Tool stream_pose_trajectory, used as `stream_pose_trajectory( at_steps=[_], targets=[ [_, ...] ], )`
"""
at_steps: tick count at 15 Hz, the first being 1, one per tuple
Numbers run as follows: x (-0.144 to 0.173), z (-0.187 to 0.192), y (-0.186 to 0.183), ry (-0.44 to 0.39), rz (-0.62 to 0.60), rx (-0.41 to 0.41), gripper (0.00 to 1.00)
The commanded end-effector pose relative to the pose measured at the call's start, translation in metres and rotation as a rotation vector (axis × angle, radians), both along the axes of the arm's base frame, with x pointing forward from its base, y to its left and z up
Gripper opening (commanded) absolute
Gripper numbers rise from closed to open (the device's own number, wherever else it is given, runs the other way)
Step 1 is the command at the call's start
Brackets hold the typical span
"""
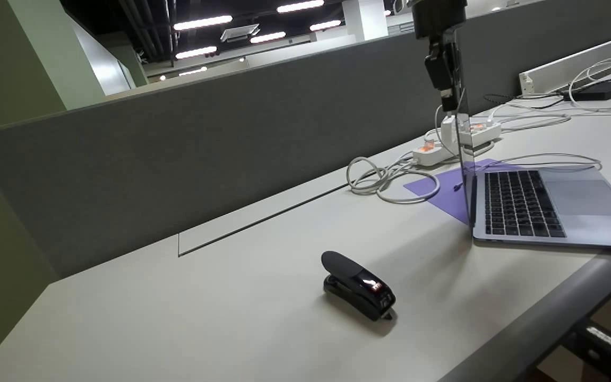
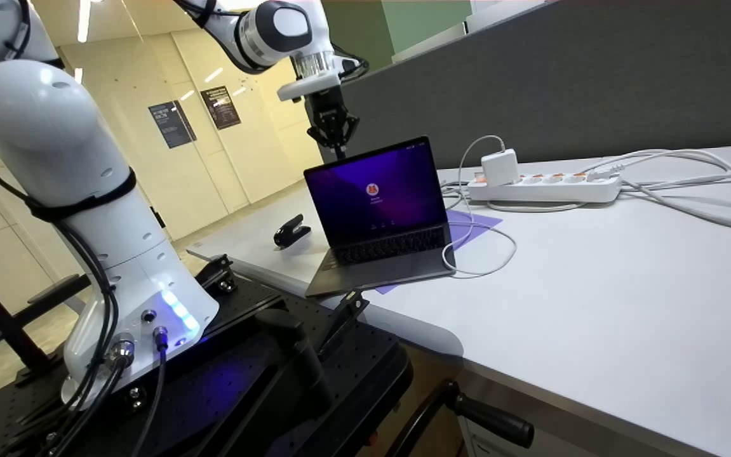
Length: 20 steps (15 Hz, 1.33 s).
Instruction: Close the laptop
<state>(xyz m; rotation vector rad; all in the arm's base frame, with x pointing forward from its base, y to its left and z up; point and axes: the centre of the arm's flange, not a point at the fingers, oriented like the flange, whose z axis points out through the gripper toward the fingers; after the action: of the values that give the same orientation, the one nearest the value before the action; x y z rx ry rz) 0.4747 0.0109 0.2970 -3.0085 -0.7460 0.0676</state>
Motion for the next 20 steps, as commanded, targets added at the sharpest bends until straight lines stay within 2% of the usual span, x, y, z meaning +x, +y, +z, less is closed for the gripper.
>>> stream_pose_trajectory(
  at_steps=[1, 6, 8, 11, 14, 17, 18, 20],
  targets=[
    [-0.035, 0.020, -0.006, 0.064, -0.042, 0.015, 0.00],
    [-0.059, 0.024, -0.020, 0.155, -0.105, 0.042, 0.00],
    [-0.064, 0.021, -0.026, 0.164, -0.089, 0.038, 0.00],
    [-0.058, 0.022, -0.031, 0.093, -0.040, -0.009, 0.00],
    [-0.041, 0.027, -0.031, -0.010, 0.050, -0.106, 0.00],
    [-0.034, 0.031, -0.019, -0.077, 0.117, -0.165, 0.00],
    [-0.034, 0.029, -0.026, -0.036, 0.102, -0.134, 0.01],
    [-0.031, 0.031, -0.021, -0.058, 0.127, -0.146, 0.01]
  ],
)
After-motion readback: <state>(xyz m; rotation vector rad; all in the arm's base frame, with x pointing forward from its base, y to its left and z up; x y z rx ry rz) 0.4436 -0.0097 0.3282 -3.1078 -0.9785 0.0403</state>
